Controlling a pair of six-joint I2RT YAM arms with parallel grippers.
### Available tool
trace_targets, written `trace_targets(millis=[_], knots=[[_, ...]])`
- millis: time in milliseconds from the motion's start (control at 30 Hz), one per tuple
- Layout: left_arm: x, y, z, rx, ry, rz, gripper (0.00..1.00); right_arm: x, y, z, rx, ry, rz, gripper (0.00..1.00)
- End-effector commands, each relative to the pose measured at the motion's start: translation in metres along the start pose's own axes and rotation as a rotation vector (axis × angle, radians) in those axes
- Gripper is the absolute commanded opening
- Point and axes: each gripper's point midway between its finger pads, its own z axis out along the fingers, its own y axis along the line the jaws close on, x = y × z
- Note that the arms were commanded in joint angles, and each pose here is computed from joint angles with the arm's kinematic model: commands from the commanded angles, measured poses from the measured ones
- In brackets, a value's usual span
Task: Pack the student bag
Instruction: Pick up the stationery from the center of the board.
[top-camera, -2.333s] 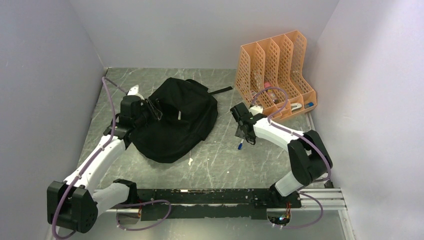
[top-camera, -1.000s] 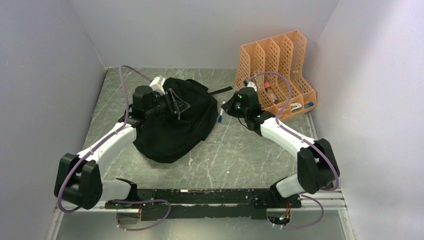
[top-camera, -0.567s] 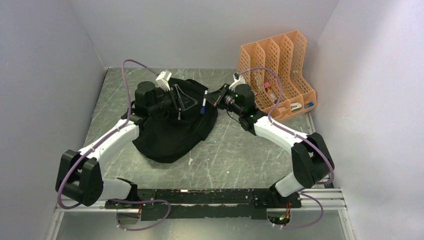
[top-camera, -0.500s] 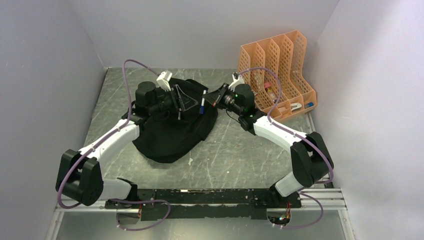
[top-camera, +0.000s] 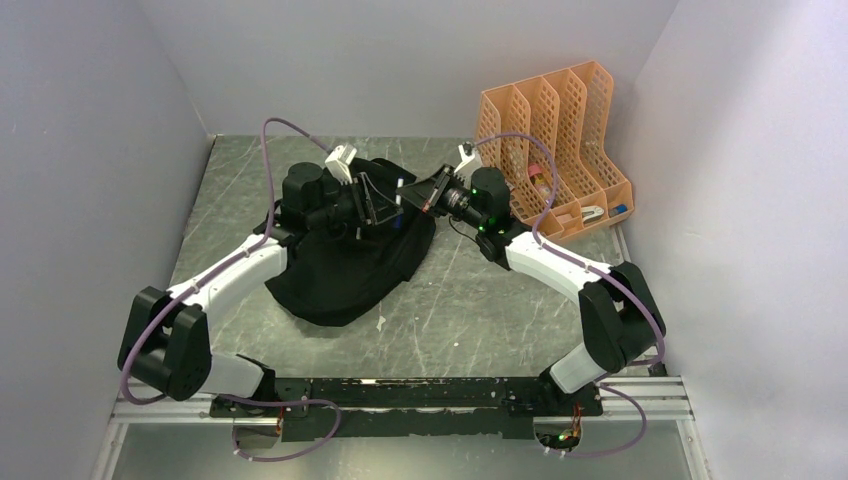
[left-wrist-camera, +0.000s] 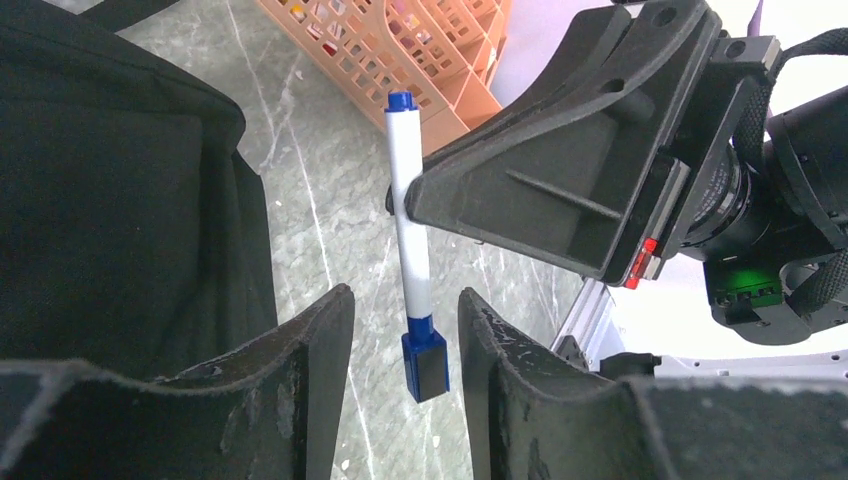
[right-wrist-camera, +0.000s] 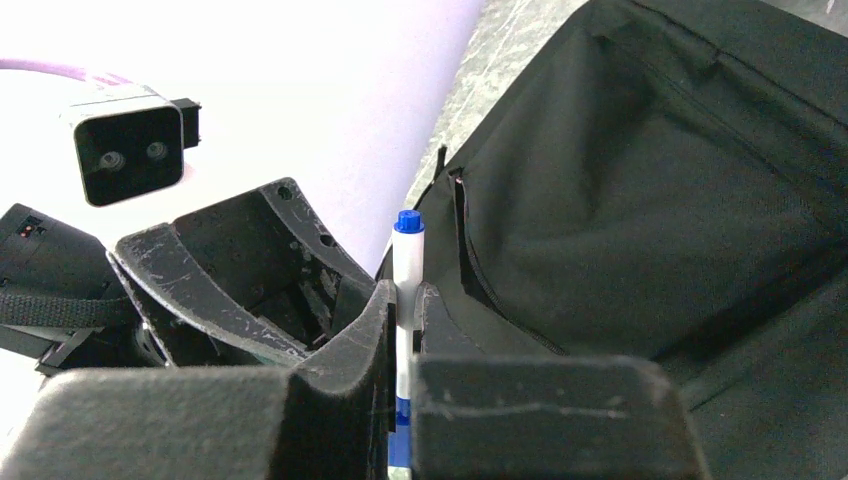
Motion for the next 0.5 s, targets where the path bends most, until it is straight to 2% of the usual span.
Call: trace_targets(millis=[0,233,467], knots=[[-0.0188,-0.019,0.0048,0.065,-0.052,0.03,0.46,-0.0044,0.0182,0.001,-0.067,0.0,-0.026,0.0],[-0.0219,-0.022,0.0074,0.078,-0.058,0.02,0.41,-0.0012,0.0207,-0.0018,-0.081,0.013,-0.039,0.0],[-0.0208,-0.0209,0.0075,0.078,-0.06,0.01,0.29,0.0011,0.023,-0.003,-0.094,0.026,-0.058,0.0]])
